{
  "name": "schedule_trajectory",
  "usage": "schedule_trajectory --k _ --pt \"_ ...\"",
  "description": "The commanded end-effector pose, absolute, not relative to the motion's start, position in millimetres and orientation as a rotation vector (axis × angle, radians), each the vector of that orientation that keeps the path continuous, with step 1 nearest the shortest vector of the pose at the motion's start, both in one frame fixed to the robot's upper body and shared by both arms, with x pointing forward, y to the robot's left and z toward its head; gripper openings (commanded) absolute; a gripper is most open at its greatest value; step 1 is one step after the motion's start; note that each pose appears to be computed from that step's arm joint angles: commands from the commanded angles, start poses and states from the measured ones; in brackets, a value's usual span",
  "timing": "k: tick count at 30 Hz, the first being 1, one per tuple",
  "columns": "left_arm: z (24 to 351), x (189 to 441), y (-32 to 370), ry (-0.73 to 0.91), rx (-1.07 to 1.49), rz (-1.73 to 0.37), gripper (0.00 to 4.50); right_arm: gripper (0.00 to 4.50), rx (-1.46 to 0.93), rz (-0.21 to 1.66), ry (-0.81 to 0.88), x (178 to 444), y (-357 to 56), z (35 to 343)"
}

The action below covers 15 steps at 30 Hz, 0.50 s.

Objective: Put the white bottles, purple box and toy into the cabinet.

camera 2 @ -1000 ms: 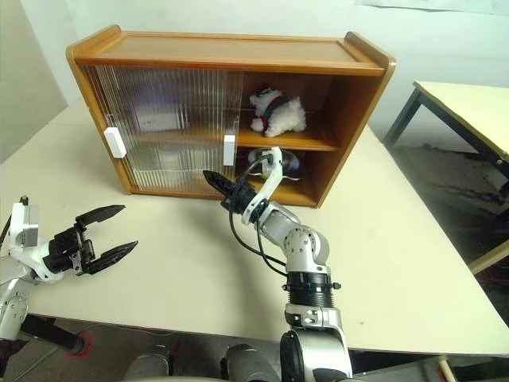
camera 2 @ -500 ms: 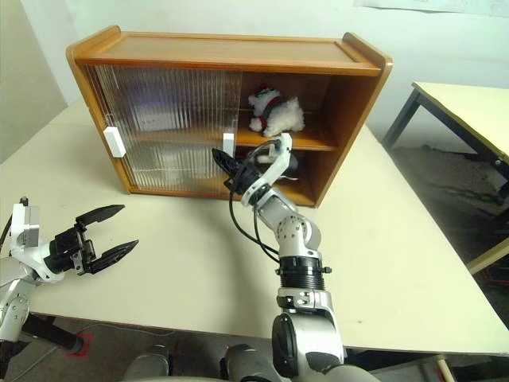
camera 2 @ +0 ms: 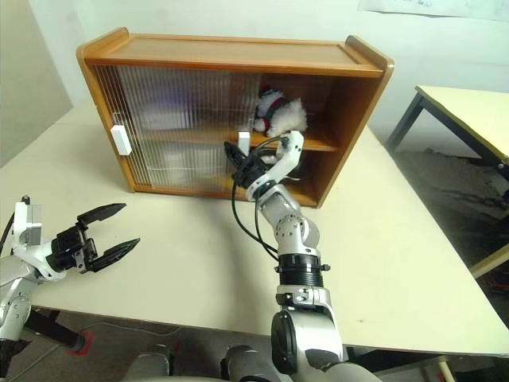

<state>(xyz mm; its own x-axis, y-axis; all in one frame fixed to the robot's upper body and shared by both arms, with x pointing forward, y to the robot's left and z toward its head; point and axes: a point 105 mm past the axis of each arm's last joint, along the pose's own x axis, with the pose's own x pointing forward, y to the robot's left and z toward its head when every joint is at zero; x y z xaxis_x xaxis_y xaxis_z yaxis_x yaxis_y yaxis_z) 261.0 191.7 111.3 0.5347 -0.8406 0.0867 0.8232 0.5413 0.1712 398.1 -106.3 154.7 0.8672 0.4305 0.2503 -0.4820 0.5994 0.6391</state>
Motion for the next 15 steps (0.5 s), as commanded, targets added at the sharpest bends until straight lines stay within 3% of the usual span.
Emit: schedule_trajectory --k 1,15 --pt "114.3 262.0 186.1 -0.166 0.132 -1.017 4.5 0.02 0.731 0.406 -0.145 402.8 -139.4 161.2" --pt "117.9 265.4 183.5 -0.17 0.133 -1.028 4.5 0.02 0.504 0.307 -0.188 398.9 -180.2 156.0"
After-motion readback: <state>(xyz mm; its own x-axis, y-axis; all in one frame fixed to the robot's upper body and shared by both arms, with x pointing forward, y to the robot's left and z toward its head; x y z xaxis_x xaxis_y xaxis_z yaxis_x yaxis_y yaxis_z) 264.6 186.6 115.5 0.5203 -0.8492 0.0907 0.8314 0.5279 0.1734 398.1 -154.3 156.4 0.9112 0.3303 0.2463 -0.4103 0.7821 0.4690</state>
